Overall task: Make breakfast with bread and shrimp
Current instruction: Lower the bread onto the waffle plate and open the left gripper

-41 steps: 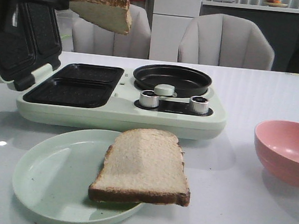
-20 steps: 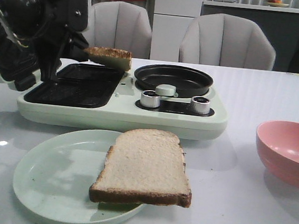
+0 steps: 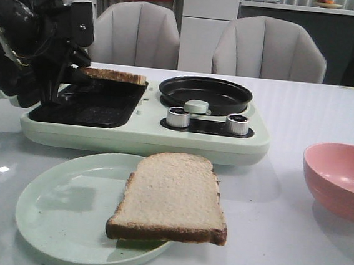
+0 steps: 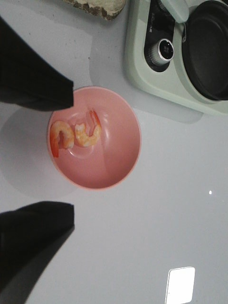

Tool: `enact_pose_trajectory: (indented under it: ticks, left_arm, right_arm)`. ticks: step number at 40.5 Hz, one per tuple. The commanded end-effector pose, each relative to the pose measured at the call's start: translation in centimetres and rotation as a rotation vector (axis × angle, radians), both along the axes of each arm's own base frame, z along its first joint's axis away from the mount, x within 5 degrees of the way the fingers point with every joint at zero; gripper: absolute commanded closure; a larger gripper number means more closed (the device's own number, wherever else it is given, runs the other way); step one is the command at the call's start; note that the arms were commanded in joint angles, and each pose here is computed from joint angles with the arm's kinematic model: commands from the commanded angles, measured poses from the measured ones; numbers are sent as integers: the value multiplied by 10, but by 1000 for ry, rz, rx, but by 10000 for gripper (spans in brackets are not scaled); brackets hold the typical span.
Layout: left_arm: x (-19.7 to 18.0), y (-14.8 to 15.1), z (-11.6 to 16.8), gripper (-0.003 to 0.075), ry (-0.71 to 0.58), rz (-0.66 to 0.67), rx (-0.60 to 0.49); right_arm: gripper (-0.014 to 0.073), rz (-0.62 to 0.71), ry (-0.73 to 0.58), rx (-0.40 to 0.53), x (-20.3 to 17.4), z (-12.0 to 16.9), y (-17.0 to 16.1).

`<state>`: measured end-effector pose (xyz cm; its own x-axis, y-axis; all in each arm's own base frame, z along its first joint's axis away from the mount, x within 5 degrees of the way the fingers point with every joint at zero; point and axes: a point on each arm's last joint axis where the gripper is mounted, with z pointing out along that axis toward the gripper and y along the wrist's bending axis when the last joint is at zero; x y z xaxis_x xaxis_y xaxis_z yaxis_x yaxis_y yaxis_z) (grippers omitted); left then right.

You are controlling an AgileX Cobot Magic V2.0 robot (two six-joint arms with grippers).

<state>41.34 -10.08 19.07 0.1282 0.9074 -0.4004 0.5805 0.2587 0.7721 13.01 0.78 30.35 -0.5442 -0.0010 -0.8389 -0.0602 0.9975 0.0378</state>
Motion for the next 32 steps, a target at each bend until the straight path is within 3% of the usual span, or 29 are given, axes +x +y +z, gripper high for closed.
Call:
enact_pose_trajectory:
  ticks: [1,7,12,24,32]
  left_arm:
    - [2,-3,36,319,-105,-7,-80]
    - [0,-5,38,251,-87,32,-119]
    - [-7,-10,52,251,-58,103,-169]
    - [-45,-24,77,251,111,255,-72]
    - [-89,-32,118,255,229,339,-185]
  right_arm:
    - [68,-6,-105,8,4,18,0]
    - [68,-6,-105,8,4,18,0]
    - [68,-6,-105,8,4,18,0]
    - [68,-6,-104,8,4,18,0]
    - [68,-6,-104,8,4,18,0]
